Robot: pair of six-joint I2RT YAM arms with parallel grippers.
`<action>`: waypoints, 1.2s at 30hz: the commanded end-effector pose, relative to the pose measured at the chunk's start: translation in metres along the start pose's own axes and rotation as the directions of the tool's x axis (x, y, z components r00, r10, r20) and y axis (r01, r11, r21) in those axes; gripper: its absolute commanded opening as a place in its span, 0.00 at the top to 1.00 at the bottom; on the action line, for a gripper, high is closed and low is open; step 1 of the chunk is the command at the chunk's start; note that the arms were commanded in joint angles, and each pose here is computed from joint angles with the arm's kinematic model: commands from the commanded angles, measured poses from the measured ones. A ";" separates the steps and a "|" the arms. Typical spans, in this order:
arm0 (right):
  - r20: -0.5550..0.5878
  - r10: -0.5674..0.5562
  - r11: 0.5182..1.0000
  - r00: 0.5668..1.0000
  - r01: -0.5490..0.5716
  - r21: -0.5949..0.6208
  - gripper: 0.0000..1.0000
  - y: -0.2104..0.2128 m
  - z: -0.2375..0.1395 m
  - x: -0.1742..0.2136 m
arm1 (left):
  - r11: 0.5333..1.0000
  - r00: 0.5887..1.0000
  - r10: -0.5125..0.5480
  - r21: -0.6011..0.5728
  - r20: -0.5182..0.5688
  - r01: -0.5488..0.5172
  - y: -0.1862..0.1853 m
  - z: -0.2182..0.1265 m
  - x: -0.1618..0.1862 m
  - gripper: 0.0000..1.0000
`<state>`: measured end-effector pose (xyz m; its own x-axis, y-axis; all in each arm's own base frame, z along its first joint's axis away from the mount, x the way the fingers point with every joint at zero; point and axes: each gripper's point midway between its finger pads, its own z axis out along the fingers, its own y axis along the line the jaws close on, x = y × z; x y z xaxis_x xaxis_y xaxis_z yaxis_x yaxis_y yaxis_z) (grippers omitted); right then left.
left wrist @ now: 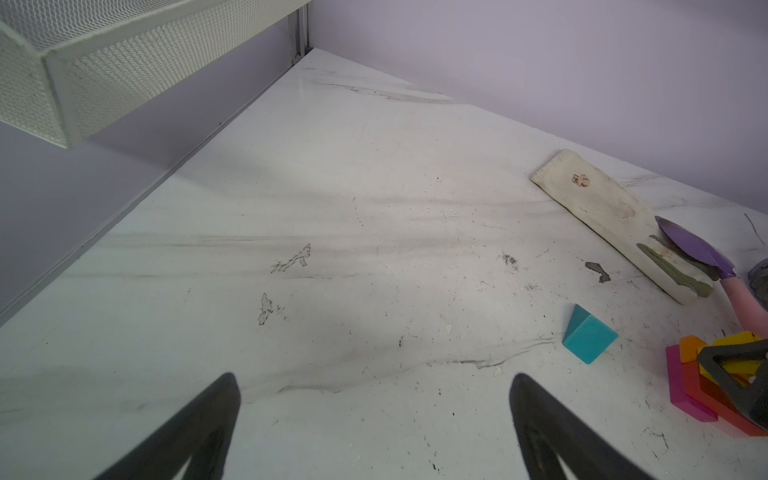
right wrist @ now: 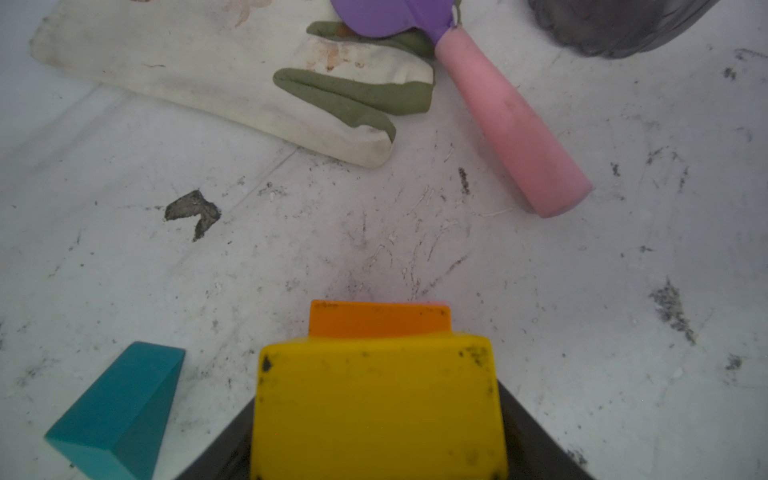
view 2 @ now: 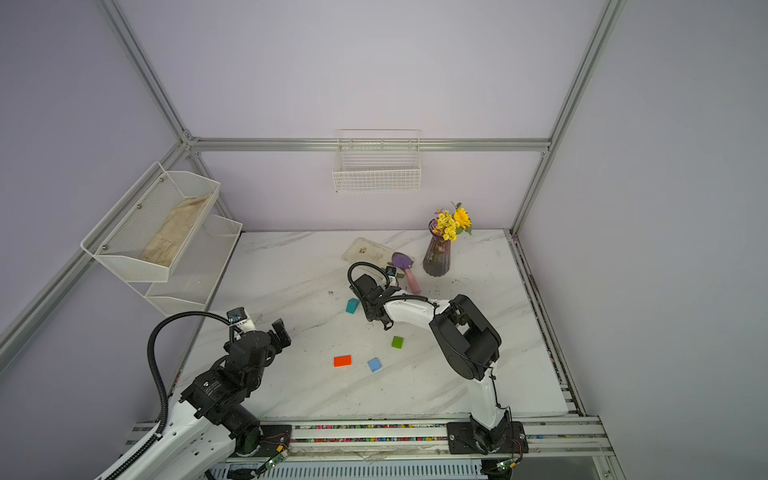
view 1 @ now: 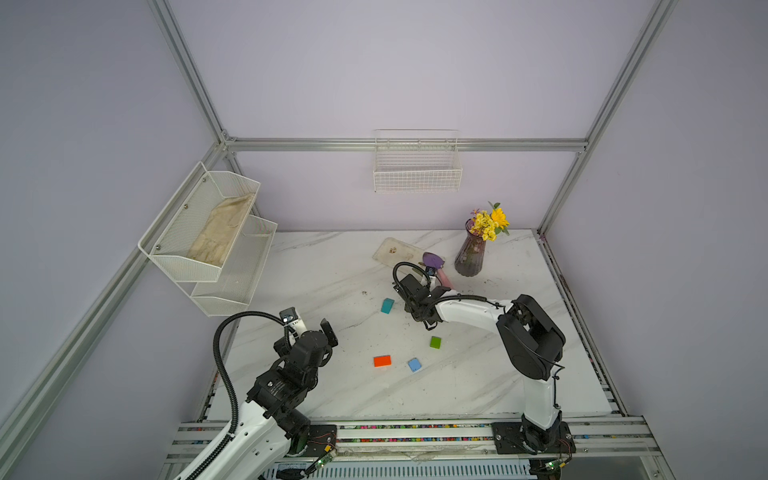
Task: Build the wood block tower
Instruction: 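Open the right gripper and raise it off the stack, then move the open right gripper toward the robot and lower it over the green cube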
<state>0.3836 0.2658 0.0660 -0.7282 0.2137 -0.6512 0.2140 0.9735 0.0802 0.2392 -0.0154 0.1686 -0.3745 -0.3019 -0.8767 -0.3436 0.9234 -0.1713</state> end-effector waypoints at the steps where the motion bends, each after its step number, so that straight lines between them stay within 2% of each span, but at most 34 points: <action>1: 0.036 0.021 1.000 0.999 -0.021 0.000 0.20 -0.007 -0.013 -0.014 | 1.000 1.000 0.008 -0.003 0.012 -0.008 0.002 0.004 0.004 0.00; 8: 0.077 0.007 0.998 0.997 -0.002 -0.059 0.06 -0.007 -0.036 -0.028 | 1.000 1.000 0.008 -0.003 0.013 -0.008 0.002 0.004 0.004 0.00; 12: 0.084 -0.009 0.990 0.996 0.020 -0.138 0.05 0.000 -0.063 -0.032 | 1.000 1.000 0.009 -0.003 0.012 -0.009 0.002 0.004 0.005 0.00; 17: 0.147 -0.036 0.968 0.988 0.071 -0.240 0.03 0.013 -0.122 -0.033 | 1.000 1.000 0.006 0.001 0.014 -0.006 0.001 0.003 0.004 0.00; 22: 0.182 -0.042 0.947 0.982 0.097 -0.307 0.03 0.003 -0.161 -0.015 | 1.000 1.000 0.005 0.007 0.015 -0.005 0.001 0.003 0.004 0.00; 26: 0.157 -0.016 0.939 0.988 0.068 -0.337 0.07 -0.025 -0.163 0.010 | 1.000 1.000 0.014 0.025 0.009 -0.014 -0.003 0.003 0.005 0.00; 30: 0.101 -0.022 0.933 0.995 0.057 -0.356 0.12 -0.049 -0.150 0.042 | 0.994 0.999 0.046 0.100 0.002 -0.046 -0.017 0.004 0.007 0.00; 36: 0.010 -0.091 0.943 0.996 0.090 -0.320 0.19 -0.062 -0.124 0.081 | 0.992 0.998 0.056 0.112 0.002 -0.056 -0.020 0.005 0.008 0.00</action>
<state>0.2336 0.2281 0.1126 -0.7161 0.1074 -0.6897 -0.0780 0.9696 0.2319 0.2447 -0.0316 0.1682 -0.3941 -0.2687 -0.8789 -0.2488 0.9518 -0.1794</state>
